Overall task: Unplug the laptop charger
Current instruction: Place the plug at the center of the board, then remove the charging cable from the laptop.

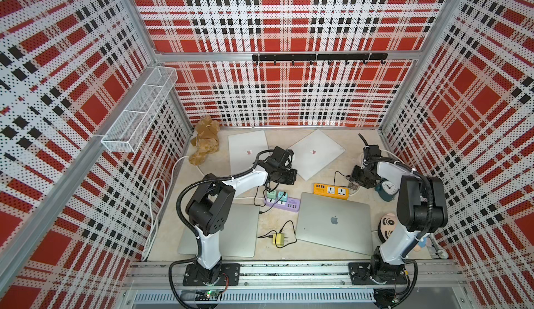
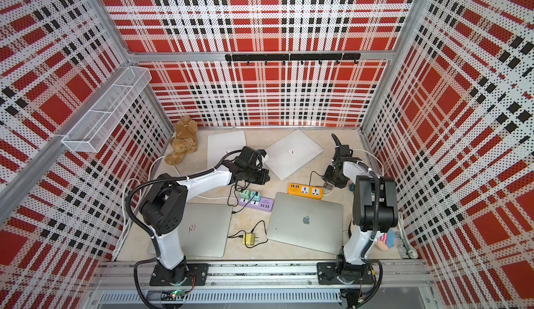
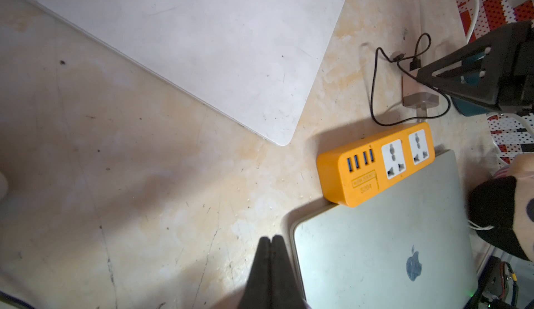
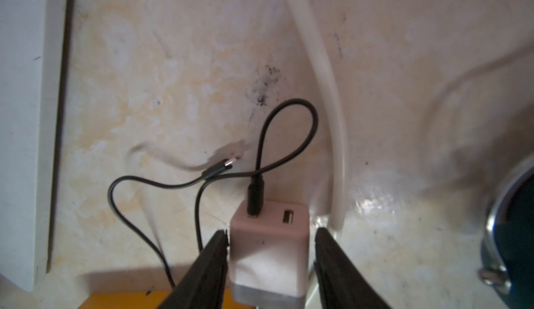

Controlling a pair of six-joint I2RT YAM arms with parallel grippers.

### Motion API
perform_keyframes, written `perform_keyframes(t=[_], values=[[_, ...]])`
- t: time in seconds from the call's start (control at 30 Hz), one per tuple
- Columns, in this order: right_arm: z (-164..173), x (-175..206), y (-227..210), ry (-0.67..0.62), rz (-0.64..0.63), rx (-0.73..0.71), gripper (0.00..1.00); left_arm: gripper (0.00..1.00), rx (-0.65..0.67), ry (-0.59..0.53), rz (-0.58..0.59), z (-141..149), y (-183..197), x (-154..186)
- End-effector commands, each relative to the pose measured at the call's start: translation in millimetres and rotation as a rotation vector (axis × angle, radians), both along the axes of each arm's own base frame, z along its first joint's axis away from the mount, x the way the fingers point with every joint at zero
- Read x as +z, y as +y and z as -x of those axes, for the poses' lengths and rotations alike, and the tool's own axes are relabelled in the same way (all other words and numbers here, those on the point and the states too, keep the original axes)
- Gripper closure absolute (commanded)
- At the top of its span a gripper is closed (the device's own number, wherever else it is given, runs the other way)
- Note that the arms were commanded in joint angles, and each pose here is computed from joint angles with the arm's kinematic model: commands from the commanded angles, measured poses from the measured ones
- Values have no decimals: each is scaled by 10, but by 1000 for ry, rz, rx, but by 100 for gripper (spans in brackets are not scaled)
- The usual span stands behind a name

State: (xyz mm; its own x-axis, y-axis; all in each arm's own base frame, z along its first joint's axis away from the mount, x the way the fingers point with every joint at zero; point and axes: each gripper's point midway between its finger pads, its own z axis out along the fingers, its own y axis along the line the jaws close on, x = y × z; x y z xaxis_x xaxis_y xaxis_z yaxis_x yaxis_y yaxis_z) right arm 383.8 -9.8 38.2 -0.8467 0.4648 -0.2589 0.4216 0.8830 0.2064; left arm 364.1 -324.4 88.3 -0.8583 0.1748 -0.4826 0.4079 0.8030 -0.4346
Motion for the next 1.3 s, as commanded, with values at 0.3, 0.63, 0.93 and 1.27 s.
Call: perform_keyframes(t=[0.3,0.63,0.93,1.27], values=[[-5,497,-40,-105,1,-8,42,95,2,-53,29,-95,-74,248],[88,972,50,-251,-5,58,40,91,35,-128,42,-185,-26,652],[207,1578,575,-507,26,303,38,92,110,-177,97,-111,189,1099],[436,1823,1463,-713,7,669,39,95,250,-129,137,269,738,1228]])
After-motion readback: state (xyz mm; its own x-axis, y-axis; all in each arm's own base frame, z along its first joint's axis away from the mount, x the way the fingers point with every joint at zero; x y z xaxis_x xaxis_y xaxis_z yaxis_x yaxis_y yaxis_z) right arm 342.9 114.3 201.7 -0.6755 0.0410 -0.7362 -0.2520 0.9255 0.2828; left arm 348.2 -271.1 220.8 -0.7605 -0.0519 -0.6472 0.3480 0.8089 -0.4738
